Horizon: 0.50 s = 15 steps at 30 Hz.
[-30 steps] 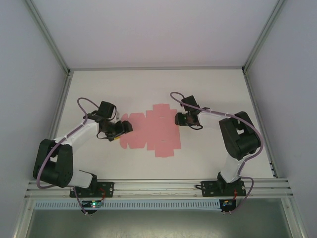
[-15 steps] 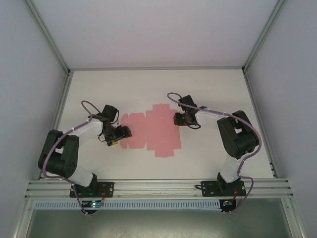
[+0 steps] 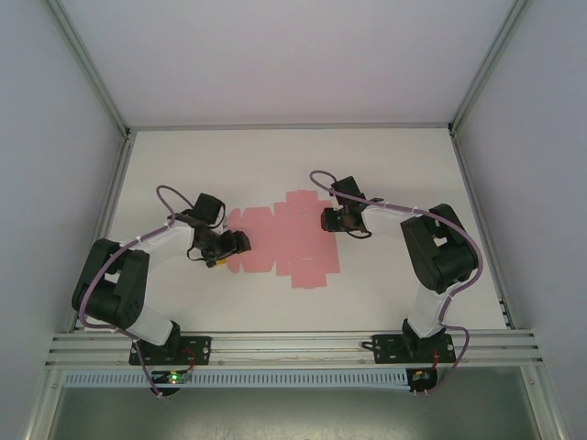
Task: Assemble paper box
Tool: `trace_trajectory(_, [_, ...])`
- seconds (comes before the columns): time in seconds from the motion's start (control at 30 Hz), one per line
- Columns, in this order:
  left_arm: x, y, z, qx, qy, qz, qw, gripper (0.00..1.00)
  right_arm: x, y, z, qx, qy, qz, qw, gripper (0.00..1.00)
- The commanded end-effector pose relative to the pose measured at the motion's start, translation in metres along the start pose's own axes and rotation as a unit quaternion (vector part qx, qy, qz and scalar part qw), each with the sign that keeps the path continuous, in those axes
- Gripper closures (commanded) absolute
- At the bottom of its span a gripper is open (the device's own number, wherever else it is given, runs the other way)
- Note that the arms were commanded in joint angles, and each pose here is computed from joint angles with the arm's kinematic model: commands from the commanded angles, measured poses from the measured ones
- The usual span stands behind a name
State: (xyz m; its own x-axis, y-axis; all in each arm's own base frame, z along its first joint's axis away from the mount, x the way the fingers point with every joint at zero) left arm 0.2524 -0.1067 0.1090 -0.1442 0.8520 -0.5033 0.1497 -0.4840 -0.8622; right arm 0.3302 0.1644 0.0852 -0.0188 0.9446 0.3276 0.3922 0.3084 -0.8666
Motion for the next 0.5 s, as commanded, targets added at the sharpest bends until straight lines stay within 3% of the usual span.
trace_trajectory(0.0, [-0.052, 0.016, -0.013, -0.022, 0.097, 0.205, 0.974, 0.24, 0.019, 0.045, 0.086, 0.205, 0.000, -0.127, 0.970, 0.70])
trace_trajectory(0.1, [-0.059, 0.009, -0.014, -0.047, 0.107, 0.243, 0.963, 0.25, 0.018, 0.047, 0.090, 0.213, 0.007, -0.144, 0.966, 0.70])
trace_trajectory(0.23, [-0.076, -0.016, -0.013, -0.094, 0.139, 0.314, 0.934, 0.26, 0.010, 0.046, 0.091, 0.211, 0.022, -0.145, 0.966, 0.70])
trace_trajectory(0.47, [-0.092, -0.052, -0.004, -0.142, 0.185, 0.341, 0.911, 0.31, -0.001, 0.042, 0.089, 0.196, 0.038, -0.152, 0.968, 0.71])
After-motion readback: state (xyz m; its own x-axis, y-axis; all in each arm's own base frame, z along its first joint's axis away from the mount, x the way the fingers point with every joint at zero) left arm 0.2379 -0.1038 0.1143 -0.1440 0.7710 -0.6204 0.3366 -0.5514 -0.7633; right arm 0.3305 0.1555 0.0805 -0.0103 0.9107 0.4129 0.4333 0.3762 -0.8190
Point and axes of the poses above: each hand's point on the last joint's axis, 136 mm out from that joint toward the fingers, its own y axis out along the fingers, its own x axis along the line the jaws close on, z = x × y, the point moved 9 cm from there along -y, back along the fingers, and after that the axes turned 7 degrees about y, right-handed, at the moved point
